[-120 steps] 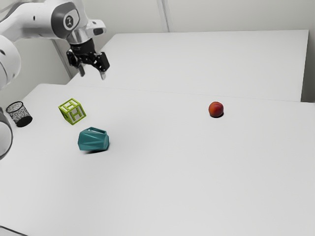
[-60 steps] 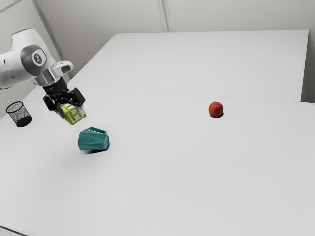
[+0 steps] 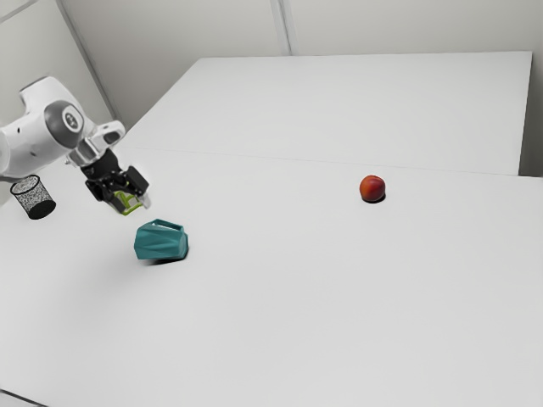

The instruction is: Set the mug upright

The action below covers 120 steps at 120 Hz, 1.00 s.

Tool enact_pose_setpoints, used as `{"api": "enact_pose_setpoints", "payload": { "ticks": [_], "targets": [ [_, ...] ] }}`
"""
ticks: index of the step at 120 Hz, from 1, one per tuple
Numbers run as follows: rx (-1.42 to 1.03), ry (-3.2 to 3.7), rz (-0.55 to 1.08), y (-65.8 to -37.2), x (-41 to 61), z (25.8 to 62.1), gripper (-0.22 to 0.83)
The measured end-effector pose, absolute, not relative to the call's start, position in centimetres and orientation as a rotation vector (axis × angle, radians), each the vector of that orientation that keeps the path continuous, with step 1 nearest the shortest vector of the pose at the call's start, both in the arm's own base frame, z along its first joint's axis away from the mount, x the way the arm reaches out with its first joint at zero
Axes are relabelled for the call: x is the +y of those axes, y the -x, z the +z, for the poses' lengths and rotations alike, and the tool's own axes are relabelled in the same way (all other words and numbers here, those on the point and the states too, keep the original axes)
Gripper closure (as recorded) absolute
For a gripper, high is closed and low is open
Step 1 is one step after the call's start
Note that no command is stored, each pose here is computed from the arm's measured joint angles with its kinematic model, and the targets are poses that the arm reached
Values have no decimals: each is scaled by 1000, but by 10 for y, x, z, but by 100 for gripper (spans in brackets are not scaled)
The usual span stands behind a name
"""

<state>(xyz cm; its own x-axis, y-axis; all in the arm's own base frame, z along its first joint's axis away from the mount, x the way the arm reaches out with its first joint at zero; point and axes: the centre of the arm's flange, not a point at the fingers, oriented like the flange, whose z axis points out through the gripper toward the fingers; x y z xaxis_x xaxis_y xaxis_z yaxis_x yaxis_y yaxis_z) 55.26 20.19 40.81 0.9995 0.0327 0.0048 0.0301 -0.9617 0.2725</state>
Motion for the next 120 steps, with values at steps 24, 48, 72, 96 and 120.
{"api": "enact_pose_setpoints", "payload": {
  "ticks": [24, 48, 72, 96, 120],
  "targets": [
    [8, -2833, 31, -546, 218, 380, 0],
    [-13, -2799, 50, -542, 233, 348, 0],
    [-25, -2754, 100, -543, 243, 327, 0],
    [-20, -2661, 188, -543, 243, 325, 0],
    [-32, -2602, 198, -539, 246, 313, 0]
  ]
}}
